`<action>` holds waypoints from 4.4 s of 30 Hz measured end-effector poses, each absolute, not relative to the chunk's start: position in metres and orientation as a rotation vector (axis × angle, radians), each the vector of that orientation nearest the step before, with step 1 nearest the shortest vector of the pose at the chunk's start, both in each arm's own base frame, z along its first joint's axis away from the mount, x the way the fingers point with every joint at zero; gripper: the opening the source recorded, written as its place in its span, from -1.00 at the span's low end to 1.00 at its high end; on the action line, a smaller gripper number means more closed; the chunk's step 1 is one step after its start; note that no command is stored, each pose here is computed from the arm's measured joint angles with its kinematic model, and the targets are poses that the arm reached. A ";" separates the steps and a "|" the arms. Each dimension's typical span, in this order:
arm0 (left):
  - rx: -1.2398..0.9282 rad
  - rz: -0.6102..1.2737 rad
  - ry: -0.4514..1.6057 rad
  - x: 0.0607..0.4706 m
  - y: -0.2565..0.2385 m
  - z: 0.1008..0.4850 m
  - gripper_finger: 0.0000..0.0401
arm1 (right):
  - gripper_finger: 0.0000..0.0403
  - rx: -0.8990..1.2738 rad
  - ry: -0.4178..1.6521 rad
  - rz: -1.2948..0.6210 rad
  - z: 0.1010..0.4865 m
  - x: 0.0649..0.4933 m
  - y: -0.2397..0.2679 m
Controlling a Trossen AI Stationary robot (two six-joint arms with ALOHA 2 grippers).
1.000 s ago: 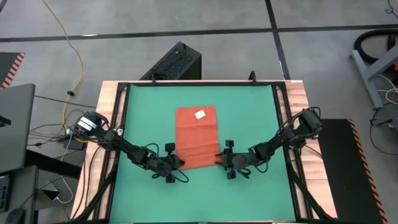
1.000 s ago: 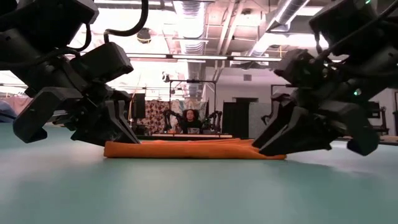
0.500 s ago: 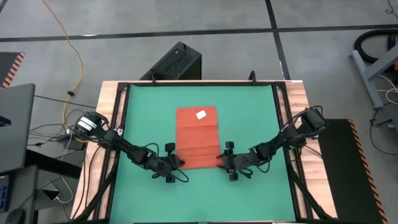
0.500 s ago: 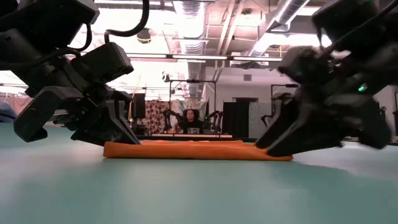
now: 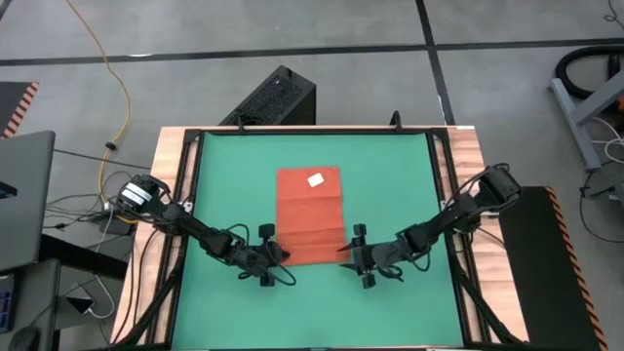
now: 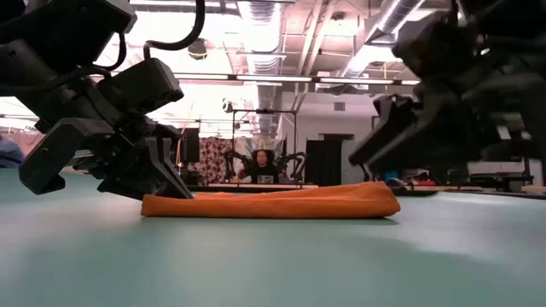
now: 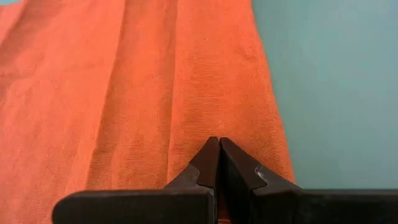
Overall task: Roll towel
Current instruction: Roll the orange microfiber towel
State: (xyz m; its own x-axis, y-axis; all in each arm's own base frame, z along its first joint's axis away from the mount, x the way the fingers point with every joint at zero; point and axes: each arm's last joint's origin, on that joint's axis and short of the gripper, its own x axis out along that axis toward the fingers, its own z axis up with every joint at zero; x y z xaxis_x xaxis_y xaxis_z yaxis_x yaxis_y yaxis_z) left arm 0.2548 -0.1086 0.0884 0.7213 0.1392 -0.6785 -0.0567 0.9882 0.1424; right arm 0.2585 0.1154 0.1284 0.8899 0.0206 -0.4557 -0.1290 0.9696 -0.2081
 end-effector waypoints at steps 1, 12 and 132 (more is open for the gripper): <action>0.114 0.109 0.758 0.255 -0.109 0.088 -1.00 | 0.08 -0.237 0.467 0.077 0.125 0.260 0.116; 0.112 0.110 0.758 0.255 -0.109 0.088 -1.00 | 0.08 -0.197 0.596 -0.018 0.078 0.270 0.100; 0.541 -0.038 0.838 0.313 -0.108 0.141 -1.00 | -0.73 1.193 0.827 -0.163 0.133 0.270 0.004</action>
